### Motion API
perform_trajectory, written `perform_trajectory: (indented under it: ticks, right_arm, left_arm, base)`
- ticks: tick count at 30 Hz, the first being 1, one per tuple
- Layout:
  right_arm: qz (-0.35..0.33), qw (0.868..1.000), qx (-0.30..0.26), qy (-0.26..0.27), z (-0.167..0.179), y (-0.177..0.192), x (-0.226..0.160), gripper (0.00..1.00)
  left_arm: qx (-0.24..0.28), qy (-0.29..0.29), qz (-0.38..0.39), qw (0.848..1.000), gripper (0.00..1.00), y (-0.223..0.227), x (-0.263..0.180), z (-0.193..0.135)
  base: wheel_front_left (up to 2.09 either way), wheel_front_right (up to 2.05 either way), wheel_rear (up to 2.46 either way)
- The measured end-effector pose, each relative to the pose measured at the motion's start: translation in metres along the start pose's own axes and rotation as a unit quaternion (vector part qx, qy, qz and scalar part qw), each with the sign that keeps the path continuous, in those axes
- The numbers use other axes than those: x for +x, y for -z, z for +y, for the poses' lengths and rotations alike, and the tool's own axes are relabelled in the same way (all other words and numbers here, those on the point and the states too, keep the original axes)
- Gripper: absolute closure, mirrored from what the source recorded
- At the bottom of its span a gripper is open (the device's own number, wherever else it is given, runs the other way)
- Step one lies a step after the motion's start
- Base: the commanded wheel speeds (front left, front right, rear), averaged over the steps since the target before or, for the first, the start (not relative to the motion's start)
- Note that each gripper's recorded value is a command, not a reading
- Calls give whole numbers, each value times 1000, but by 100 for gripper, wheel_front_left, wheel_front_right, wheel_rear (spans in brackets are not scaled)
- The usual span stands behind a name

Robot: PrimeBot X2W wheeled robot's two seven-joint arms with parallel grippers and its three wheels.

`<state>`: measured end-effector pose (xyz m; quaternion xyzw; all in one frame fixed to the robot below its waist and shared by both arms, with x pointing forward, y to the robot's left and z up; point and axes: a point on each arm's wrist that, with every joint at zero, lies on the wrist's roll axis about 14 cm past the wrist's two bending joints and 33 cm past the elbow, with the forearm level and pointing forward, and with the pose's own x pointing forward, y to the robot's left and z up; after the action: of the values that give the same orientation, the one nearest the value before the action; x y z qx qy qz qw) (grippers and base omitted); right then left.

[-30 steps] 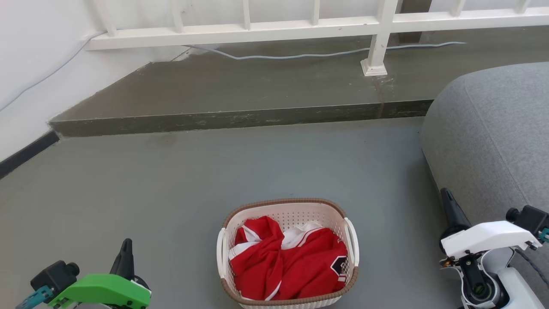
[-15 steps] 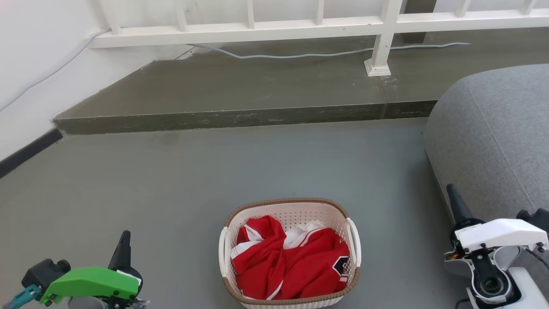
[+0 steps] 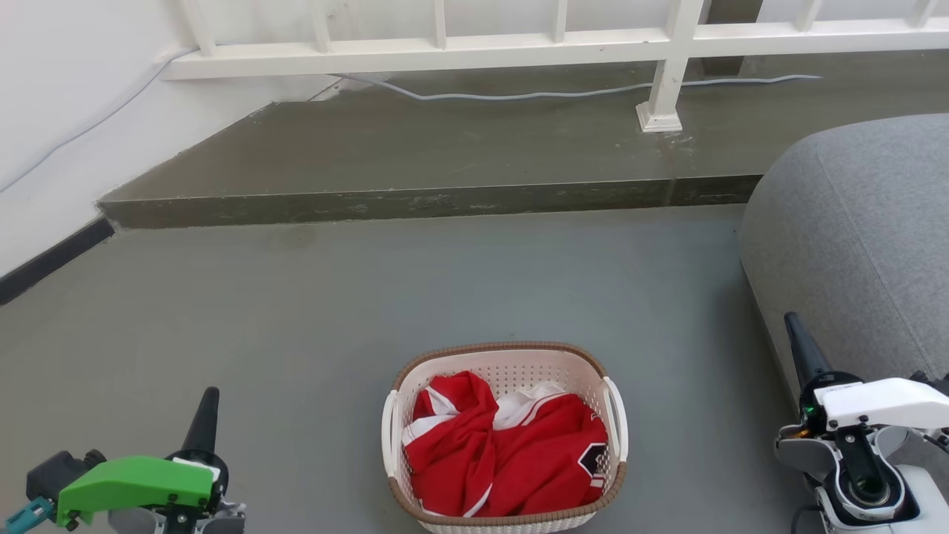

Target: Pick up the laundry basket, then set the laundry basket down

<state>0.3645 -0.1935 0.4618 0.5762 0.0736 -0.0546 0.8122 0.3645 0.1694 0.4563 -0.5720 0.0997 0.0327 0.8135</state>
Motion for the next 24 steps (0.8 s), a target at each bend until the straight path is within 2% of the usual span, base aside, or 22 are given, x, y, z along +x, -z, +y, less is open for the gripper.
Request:
perform_trajectory:
  ticks: [10,24]
  right_arm:
    - [-7,997,76,-16,5,-8,3,100]
    - [-17,985,170,-37,10,-16,6,100]
  left_arm:
    - [-78,17,-11,997,100,-10,2,-5]
    - [-172,47,-24,984,100,-24,4,-12]
  base:
    - [0,0,0]
    - [0,0,0]
